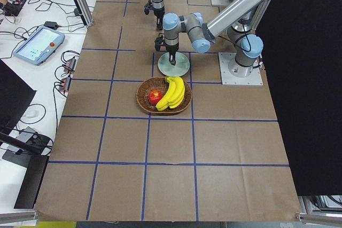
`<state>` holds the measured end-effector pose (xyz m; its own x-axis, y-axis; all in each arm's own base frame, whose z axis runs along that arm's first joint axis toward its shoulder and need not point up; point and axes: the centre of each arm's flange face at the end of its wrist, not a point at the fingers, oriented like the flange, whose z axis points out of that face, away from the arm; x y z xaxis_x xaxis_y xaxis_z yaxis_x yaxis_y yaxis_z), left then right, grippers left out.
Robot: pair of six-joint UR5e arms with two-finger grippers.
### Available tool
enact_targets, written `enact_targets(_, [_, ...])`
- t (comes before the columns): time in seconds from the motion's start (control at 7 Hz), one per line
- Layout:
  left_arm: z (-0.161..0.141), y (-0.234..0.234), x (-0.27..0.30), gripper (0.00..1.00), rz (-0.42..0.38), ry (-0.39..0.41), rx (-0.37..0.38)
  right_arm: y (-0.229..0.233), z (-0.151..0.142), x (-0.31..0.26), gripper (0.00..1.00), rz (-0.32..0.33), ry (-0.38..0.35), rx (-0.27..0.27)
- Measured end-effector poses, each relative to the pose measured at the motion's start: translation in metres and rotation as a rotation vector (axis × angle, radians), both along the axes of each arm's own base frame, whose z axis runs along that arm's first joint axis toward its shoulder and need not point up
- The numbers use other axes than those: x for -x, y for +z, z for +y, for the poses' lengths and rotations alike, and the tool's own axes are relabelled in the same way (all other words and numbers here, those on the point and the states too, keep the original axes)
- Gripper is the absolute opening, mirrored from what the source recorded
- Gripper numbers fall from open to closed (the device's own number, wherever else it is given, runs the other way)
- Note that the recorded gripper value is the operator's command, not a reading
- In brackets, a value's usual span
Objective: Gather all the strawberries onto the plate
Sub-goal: 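Place the strawberry on the plate with the left gripper while the right drops its strawberry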
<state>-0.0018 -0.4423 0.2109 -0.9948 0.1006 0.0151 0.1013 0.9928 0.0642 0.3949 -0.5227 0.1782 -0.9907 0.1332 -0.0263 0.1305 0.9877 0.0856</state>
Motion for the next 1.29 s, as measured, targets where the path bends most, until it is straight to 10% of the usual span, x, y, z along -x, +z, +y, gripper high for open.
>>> enact_targets(0.14, [-0.002, -0.003, -0.003, 0.68, -0.002, 0.001, 0.005, 0.009, 0.004, 0.001, 1.00, -0.002, 0.002, -0.010])
enact_targets(0.57, [-0.002, 0.002, -0.004, 0.99, -0.012, 0.002, 0.024, 0.049, 0.012, 0.018, 1.00, 0.009, 0.016, -0.042])
enact_targets(1.29, [-0.008, 0.036, 0.071, 0.99, -0.008, 0.035, 0.083, 0.113, 0.048, 0.260, 1.00, 0.015, 0.142, -0.080])
